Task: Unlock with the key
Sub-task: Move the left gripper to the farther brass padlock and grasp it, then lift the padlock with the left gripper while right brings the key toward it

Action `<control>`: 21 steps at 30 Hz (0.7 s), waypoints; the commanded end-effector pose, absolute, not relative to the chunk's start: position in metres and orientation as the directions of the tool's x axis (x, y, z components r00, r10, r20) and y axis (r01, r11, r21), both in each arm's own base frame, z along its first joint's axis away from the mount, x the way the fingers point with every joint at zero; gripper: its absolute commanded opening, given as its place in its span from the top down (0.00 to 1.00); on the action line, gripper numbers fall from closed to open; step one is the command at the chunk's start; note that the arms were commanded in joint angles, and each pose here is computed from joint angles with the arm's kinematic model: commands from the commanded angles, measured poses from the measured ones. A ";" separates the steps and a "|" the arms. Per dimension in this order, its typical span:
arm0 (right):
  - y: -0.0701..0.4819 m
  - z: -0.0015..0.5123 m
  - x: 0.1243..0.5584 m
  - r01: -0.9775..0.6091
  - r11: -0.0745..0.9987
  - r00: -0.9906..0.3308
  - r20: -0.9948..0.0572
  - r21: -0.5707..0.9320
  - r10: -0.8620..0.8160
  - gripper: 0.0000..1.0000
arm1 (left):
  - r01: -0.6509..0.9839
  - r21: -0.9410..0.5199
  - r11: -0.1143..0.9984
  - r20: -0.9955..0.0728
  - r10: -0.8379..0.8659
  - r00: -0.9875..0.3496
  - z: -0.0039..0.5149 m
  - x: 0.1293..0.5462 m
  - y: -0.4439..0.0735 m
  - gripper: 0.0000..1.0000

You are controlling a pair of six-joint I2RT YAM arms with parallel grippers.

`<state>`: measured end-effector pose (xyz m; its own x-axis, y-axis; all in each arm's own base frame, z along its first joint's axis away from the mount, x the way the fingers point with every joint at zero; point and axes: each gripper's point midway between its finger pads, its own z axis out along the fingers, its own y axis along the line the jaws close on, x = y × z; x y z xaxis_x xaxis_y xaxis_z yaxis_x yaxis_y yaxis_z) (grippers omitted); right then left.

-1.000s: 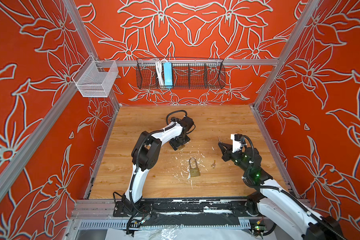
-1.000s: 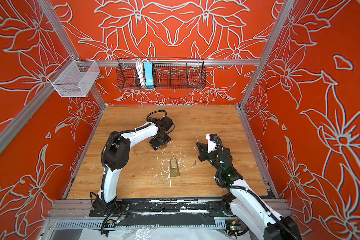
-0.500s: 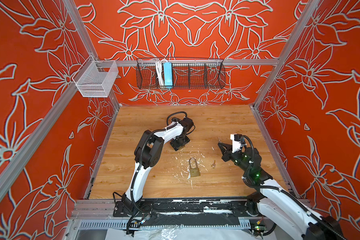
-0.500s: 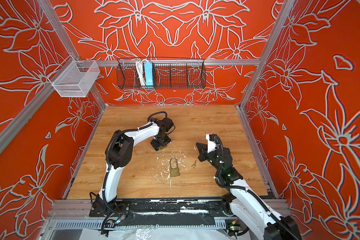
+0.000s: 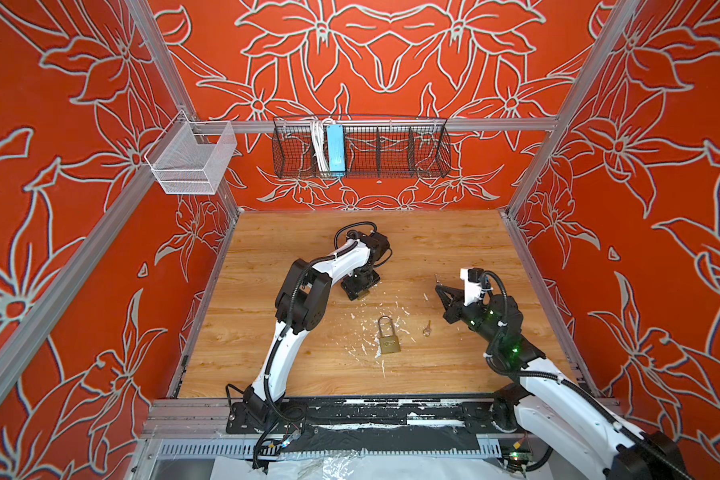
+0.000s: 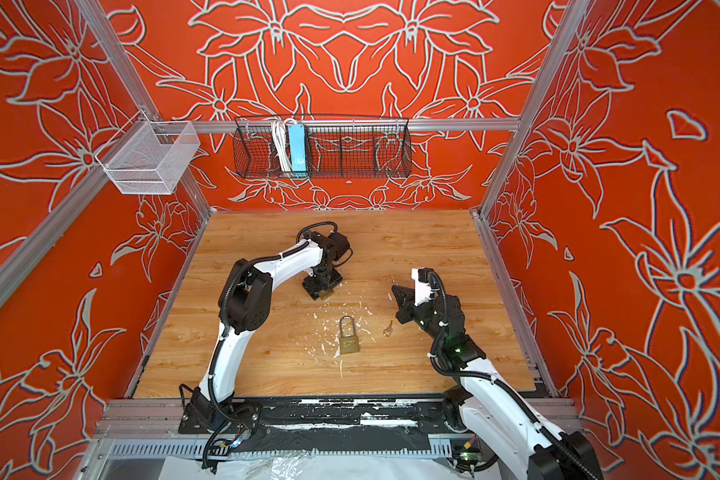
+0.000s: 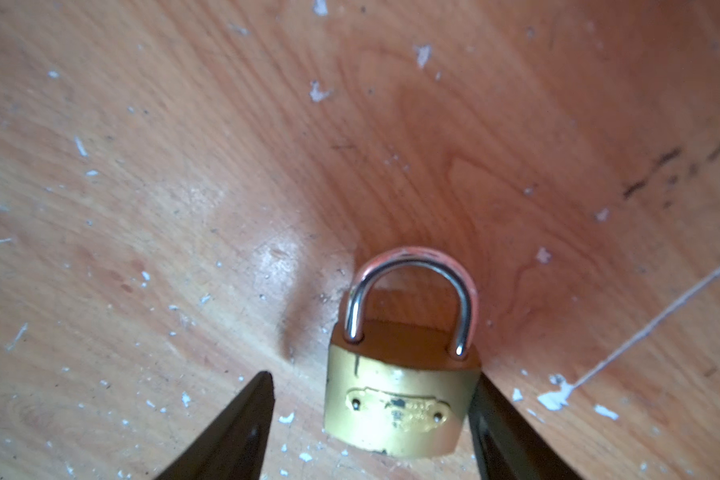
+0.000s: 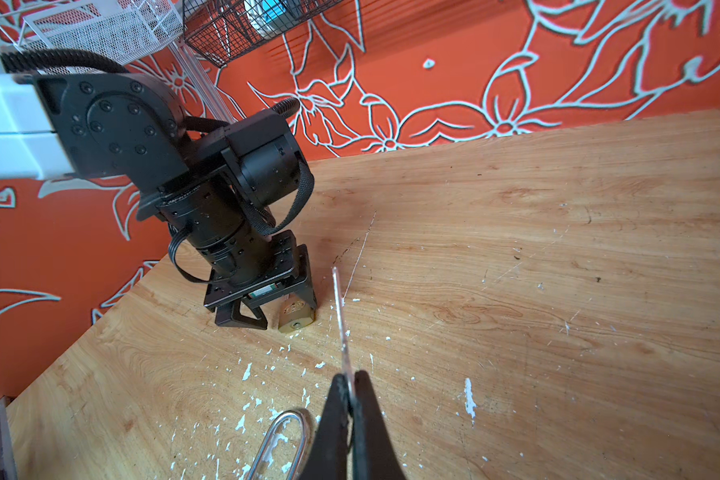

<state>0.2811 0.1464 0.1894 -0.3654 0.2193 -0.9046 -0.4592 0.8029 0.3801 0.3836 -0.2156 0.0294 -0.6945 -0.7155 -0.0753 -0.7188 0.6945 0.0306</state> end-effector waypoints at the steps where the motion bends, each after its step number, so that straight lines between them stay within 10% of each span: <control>1: 0.148 0.204 0.282 -0.481 0.795 -0.333 -0.916 0.369 0.224 1.00 | -0.732 0.087 0.676 -0.073 -0.729 -0.681 0.022 0.374 -0.207 0.28; 15: 0.148 0.205 0.281 -0.484 0.794 -0.329 -0.917 0.367 0.224 1.00 | -0.732 0.084 0.676 -0.062 -0.729 -0.681 0.010 0.376 -0.211 0.37; 21: 0.148 0.206 0.280 -0.489 0.792 -0.327 -0.918 0.367 0.224 1.00 | -0.721 0.069 0.689 -0.062 -0.719 -0.693 0.013 0.378 -0.212 0.61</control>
<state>0.2806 0.1464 0.1908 -0.3615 0.2199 -0.9061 -0.4620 0.8018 0.3789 0.3882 -0.2213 0.0234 -0.6911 -0.7198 -0.0655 -0.7217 0.6922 0.0085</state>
